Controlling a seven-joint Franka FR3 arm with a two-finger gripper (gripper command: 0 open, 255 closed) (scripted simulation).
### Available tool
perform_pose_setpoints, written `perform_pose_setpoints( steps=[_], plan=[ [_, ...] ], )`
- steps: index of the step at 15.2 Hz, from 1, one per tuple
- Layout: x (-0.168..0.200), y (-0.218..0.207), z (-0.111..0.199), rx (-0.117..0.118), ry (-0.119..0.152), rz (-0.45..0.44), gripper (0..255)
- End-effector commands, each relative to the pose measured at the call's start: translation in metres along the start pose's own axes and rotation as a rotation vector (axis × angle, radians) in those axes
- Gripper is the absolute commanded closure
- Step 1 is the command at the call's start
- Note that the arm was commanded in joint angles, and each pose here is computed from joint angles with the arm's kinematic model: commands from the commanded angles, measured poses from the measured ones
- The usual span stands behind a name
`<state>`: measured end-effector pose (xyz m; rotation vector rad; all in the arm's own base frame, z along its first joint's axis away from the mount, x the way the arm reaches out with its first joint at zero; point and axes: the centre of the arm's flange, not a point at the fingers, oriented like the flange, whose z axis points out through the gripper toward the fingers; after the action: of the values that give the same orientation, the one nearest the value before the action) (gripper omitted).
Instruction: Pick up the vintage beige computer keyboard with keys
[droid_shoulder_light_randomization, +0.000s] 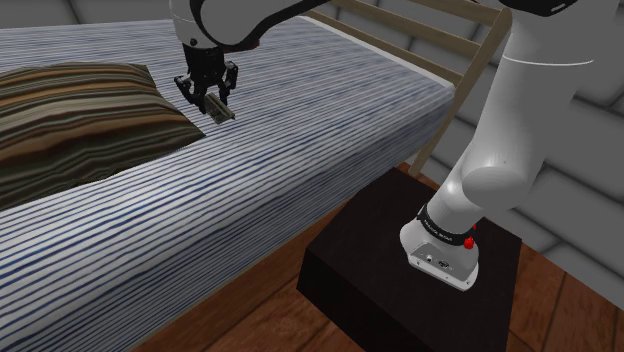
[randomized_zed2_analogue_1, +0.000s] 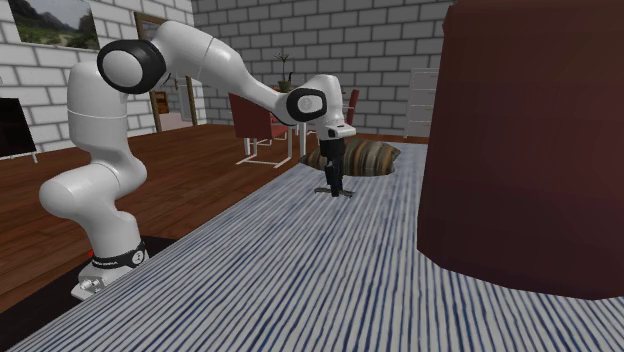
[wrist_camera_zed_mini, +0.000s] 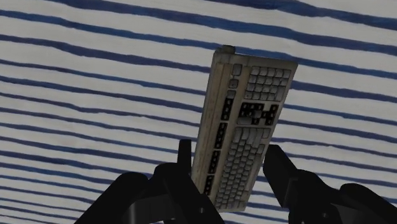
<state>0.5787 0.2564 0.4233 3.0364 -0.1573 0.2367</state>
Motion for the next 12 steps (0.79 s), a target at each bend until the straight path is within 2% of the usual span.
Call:
perform_pose_setpoints(
  steps=[1,12],
  plan=[
    [0.000,0.001,0.001,-0.001,-0.002,0.001,255],
    [0.008,0.005,-0.051,-0.001,-0.002,0.001,255]
  ],
)
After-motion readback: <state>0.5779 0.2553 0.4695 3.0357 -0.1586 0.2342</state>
